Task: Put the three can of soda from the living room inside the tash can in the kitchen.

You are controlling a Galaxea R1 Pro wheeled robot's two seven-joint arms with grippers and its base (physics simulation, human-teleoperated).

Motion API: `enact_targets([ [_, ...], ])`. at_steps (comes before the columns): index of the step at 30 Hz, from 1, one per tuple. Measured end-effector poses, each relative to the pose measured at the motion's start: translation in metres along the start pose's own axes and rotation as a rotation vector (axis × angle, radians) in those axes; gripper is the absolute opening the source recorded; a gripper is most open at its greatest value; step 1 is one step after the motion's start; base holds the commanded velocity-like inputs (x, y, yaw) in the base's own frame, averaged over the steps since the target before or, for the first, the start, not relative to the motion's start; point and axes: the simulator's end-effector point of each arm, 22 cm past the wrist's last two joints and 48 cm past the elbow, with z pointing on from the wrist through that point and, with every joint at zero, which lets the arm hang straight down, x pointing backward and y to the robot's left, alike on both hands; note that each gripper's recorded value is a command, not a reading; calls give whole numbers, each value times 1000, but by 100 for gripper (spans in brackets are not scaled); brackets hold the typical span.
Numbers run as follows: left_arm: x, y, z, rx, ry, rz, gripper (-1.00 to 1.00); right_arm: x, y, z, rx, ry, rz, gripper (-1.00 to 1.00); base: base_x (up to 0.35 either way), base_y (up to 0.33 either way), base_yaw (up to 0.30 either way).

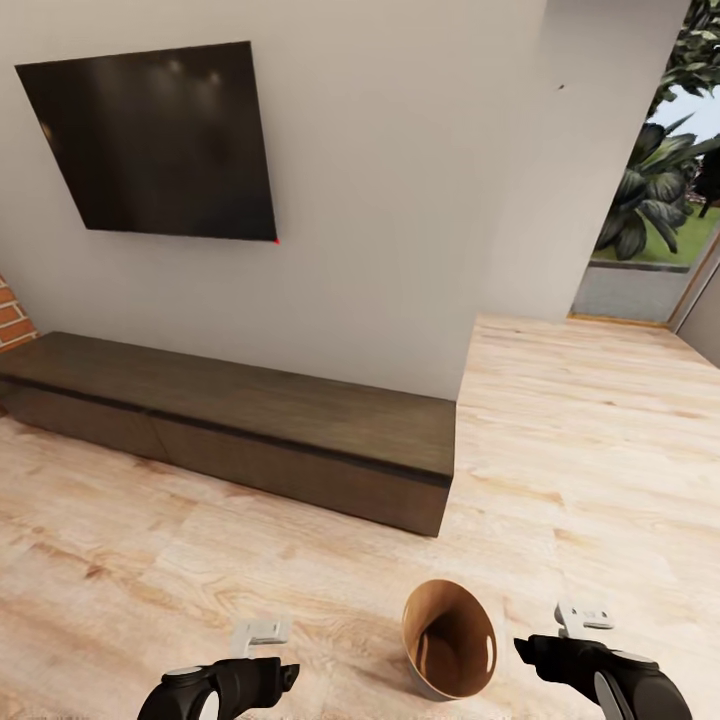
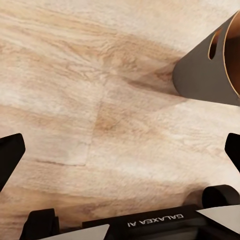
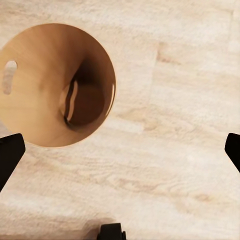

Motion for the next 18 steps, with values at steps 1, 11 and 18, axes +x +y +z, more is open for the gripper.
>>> enact_targets([
  [1, 2, 0, 2, 0, 2, 0, 100, 1, 0, 2, 0, 0, 0, 100, 0, 0, 0],
  [11, 17, 6, 23, 0, 18, -4, 100, 16, -1, 22, 3, 10, -1, 100, 0, 0, 0],
  [18, 28, 10, 38, -1, 28, -6, 100, 23, 0, 34, 2, 6, -3, 100, 0, 0, 0],
])
